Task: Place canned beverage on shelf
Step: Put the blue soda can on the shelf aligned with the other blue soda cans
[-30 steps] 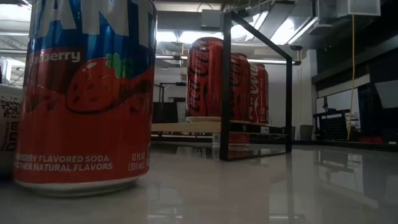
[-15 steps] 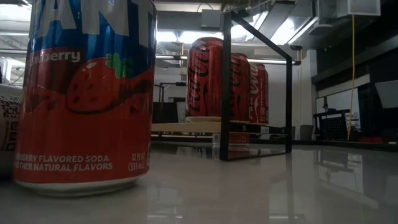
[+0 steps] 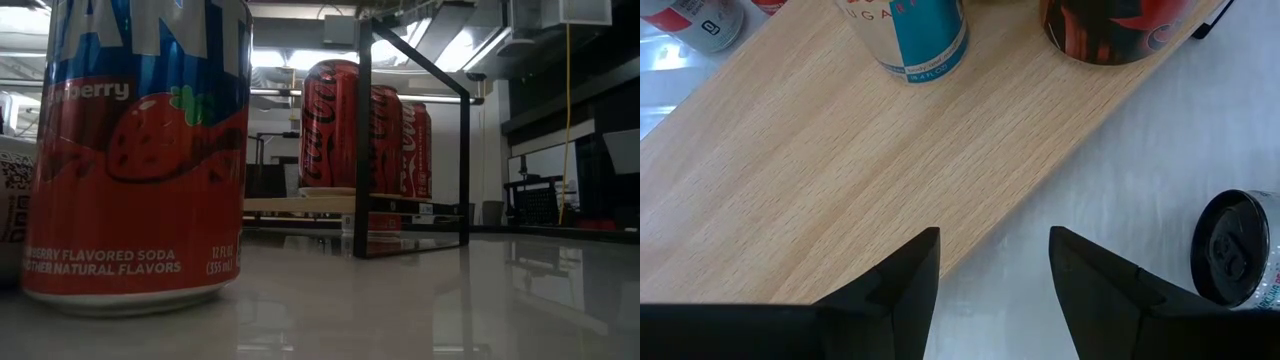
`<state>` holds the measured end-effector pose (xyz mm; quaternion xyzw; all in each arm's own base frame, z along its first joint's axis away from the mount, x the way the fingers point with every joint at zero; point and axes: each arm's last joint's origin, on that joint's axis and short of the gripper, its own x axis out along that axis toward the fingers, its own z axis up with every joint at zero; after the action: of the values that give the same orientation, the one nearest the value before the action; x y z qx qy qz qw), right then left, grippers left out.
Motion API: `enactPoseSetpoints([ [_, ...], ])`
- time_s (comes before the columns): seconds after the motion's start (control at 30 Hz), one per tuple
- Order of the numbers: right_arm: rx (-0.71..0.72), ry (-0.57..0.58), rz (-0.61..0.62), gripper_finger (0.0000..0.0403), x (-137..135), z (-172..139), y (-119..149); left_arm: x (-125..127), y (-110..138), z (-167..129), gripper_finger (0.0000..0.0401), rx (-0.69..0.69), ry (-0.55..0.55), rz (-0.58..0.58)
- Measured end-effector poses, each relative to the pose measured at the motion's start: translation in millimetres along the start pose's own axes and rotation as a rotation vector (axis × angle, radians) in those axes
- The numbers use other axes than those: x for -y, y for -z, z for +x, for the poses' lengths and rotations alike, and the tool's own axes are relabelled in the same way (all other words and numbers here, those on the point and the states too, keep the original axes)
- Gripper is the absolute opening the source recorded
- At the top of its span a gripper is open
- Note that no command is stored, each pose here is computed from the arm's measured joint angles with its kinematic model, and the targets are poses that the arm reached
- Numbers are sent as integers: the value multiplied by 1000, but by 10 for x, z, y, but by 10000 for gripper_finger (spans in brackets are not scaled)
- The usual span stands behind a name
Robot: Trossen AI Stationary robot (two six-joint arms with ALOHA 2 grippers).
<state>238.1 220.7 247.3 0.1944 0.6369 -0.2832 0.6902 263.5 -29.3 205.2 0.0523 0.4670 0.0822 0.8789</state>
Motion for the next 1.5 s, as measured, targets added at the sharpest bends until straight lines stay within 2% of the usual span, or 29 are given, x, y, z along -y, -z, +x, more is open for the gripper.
enactPoseSetpoints([
  [0.2, 7, -8, -32, 238, -8, 1, -11, 0, 0, 0, 181, 0, 0, 1],
  [0.37, 6, -17, -78, 232, -8, -16, -88, -2, -2, -6, 181, 3, 0, 1],
  [0.67, 32, -106, -174, 233, -35, -234, -433, -13, -10, -76, 181, 24, 4, -3],
  [1.03, 101, -337, -298, 234, 20, -855, -899, 24, -12, -265, 181, 78, 31, 11],
  [1.3, 246, -491, -381, 234, 160, -1373, -1130, 43, -9, -466, 181, 144, 57, 18],
  [1.5, 394, -535, -415, 234, 293, -1615, -1333, 39, -9, -517, 181, 162, 61, 16],
])
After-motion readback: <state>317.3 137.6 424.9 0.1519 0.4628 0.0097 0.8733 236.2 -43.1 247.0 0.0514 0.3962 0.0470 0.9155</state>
